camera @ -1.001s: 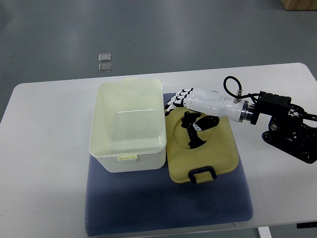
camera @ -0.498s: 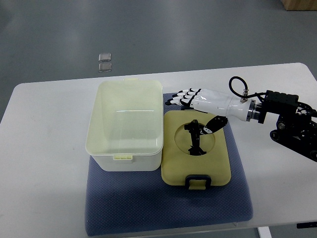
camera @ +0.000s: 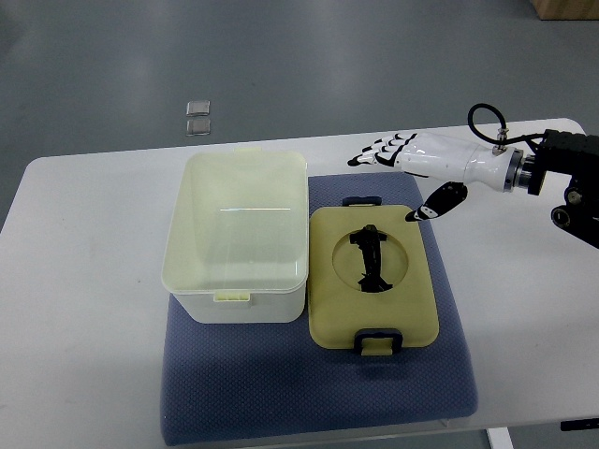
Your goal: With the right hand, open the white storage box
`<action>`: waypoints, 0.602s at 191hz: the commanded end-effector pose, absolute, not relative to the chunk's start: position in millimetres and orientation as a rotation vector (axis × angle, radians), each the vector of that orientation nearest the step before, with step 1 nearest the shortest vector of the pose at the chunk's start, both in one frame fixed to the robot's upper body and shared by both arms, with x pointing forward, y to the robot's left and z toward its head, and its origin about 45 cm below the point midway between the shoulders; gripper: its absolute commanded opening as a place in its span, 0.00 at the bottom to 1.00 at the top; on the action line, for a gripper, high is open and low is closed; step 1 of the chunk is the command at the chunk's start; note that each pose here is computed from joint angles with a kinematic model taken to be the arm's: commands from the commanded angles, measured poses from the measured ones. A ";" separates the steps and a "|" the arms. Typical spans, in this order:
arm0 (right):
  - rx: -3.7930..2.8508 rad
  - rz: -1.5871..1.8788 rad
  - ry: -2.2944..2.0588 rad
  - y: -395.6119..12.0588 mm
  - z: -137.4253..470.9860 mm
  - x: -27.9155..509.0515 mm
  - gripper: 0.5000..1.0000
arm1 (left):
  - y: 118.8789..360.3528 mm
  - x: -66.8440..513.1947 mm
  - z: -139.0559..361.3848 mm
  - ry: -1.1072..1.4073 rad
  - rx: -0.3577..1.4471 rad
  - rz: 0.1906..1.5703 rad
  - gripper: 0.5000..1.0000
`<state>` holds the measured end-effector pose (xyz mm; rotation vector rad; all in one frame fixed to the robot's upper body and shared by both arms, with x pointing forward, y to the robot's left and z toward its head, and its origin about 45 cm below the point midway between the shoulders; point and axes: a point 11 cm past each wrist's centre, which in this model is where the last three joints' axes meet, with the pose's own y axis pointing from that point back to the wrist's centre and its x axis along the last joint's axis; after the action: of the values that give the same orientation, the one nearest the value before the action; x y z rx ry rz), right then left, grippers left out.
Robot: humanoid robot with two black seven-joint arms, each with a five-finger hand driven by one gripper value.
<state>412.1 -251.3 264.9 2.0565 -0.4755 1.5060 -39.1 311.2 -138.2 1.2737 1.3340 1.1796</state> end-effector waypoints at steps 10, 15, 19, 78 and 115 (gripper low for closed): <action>2.108 1.458 -0.769 -268.2 302.4 437.5 0.86 | 311.3 -39.0 -138.2 1.333 1.274 1.180 1.00; 2.130 1.435 -0.824 -270.6 307.0 440.1 0.86 | 311.3 -39.0 -138.2 1.333 1.274 1.179 1.00; 2.150 1.403 -0.885 -273.5 311.5 443.3 0.86 | 311.3 -39.0 -138.2 1.335 1.273 1.181 1.00; 2.417 0.455 -1.833 -306.0 316.7 485.7 0.86 | 310.8 -39.2 -138.2 1.332 1.275 1.176 1.00; 2.427 -0.460 -2.198 -323.5 275.5 486.0 0.86 | 310.8 -39.2 -138.2 1.332 1.275 1.176 1.00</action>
<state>489.0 -317.8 301.4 2.4369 -2.0448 0.0105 -39.4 310.7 -138.2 1.2749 1.3326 1.1755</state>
